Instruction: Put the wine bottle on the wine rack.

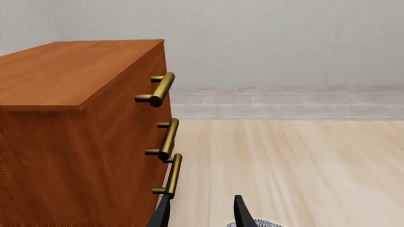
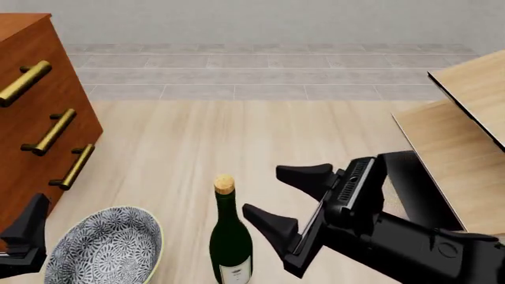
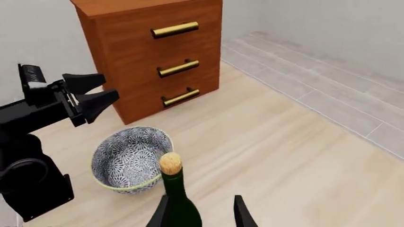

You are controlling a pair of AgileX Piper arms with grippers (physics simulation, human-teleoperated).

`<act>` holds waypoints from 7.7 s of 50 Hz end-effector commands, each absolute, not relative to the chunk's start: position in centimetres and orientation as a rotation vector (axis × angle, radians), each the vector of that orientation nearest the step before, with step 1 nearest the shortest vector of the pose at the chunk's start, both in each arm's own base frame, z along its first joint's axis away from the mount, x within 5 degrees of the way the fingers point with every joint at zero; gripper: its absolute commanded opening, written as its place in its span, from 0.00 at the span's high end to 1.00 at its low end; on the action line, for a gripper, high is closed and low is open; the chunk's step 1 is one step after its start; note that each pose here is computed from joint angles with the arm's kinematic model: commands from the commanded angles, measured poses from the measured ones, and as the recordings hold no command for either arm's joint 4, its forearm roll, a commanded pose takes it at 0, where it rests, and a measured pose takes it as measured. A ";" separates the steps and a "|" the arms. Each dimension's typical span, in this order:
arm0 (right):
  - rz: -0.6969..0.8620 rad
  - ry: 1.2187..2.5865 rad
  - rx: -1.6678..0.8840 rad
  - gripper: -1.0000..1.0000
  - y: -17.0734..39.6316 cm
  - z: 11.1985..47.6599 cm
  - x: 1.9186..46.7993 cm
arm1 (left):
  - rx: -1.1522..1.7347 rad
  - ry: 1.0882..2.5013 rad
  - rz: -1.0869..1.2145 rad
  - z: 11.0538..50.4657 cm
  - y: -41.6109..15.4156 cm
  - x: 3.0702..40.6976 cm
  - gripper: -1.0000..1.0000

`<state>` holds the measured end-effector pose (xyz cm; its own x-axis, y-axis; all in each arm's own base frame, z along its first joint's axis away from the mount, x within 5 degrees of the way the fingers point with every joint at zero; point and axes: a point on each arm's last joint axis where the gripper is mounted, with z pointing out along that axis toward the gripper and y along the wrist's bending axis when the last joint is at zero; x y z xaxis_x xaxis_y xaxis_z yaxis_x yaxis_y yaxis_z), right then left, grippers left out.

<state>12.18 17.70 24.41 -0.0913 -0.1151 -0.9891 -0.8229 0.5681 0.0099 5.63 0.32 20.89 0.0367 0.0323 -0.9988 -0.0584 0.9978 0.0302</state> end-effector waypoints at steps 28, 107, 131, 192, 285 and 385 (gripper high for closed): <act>0.788 1.549 -0.866 0.00 20.8 23.7 12.1 | -0.039 1.542 0.084 20.8 0.4 5.6 0.00; 0.825 1.478 -0.811 1.00 21.2 25.8 12.4 | -0.051 1.539 0.086 20.8 0.5 5.6 0.00; 0.746 1.479 -0.748 1.00 19.2 28.9 13.7 | -0.065 1.528 0.080 20.9 0.5 5.6 0.00; 0.403 1.495 -0.492 1.00 10.6 37.9 16.4 | -0.075 1.497 0.041 21.2 0.4 5.6 0.00; 0.097 1.467 -0.062 1.00 1.5 47.0 14.5 | -0.040 1.493 0.026 21.3 0.2 5.6 0.00; -0.095 1.484 0.346 1.00 -5.1 47.3 17.1 | -0.036 1.493 -0.001 21.2 0.1 5.6 0.00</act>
<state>17.02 -4.63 47.07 0.0745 0.1217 -0.9898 0.2556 0.9570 0.1369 5.62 0.14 21.24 0.0783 -0.0234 -0.9967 -0.0237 0.9994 -0.0254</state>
